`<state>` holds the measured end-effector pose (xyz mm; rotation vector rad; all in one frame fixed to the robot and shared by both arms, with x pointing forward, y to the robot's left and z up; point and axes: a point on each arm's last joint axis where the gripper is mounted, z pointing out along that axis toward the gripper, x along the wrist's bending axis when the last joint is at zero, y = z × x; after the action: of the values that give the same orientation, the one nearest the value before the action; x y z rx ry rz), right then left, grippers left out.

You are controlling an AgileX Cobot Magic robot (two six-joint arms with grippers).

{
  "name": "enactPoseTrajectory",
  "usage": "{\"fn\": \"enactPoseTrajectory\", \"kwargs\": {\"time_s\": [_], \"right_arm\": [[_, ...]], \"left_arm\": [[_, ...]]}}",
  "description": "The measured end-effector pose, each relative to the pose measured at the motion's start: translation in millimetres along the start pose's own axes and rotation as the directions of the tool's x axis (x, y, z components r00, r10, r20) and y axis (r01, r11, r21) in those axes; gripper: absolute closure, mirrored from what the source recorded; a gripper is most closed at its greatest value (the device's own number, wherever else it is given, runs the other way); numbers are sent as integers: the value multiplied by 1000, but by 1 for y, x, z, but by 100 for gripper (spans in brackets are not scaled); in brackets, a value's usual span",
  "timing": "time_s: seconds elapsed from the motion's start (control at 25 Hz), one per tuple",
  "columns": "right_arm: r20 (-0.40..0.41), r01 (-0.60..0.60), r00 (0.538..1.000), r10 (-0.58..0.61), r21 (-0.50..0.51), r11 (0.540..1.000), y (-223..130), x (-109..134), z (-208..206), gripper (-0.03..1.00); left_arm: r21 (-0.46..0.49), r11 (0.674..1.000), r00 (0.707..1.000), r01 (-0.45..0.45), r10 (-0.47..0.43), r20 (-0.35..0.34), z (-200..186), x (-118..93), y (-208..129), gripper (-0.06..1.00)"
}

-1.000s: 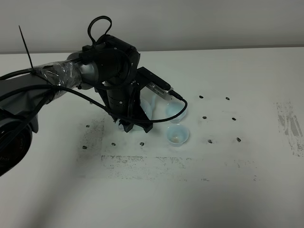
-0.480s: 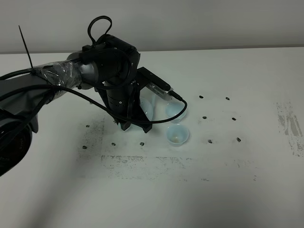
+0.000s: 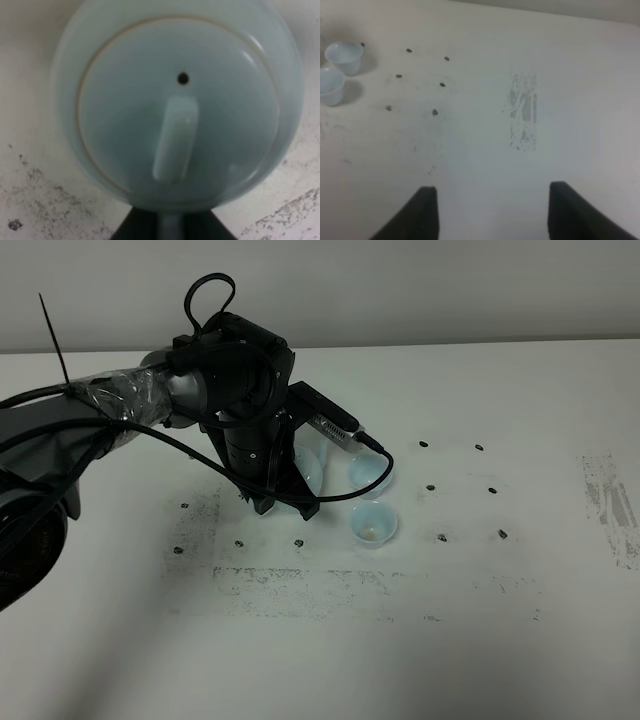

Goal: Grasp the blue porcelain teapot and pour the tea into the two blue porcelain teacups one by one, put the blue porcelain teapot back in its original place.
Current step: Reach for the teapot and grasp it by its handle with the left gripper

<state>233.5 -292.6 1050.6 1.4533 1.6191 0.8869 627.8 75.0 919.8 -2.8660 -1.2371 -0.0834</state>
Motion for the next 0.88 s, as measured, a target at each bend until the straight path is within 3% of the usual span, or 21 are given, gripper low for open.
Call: {"fn": "enactPoseTrajectory", "kwargs": {"time_s": [0.88], "right_arm": [[0, 0, 1000, 0, 0, 1000, 0, 0, 0, 46]], "left_arm": [[-12, 1000, 1000, -4, 4, -2, 0, 0, 1, 89]]}}
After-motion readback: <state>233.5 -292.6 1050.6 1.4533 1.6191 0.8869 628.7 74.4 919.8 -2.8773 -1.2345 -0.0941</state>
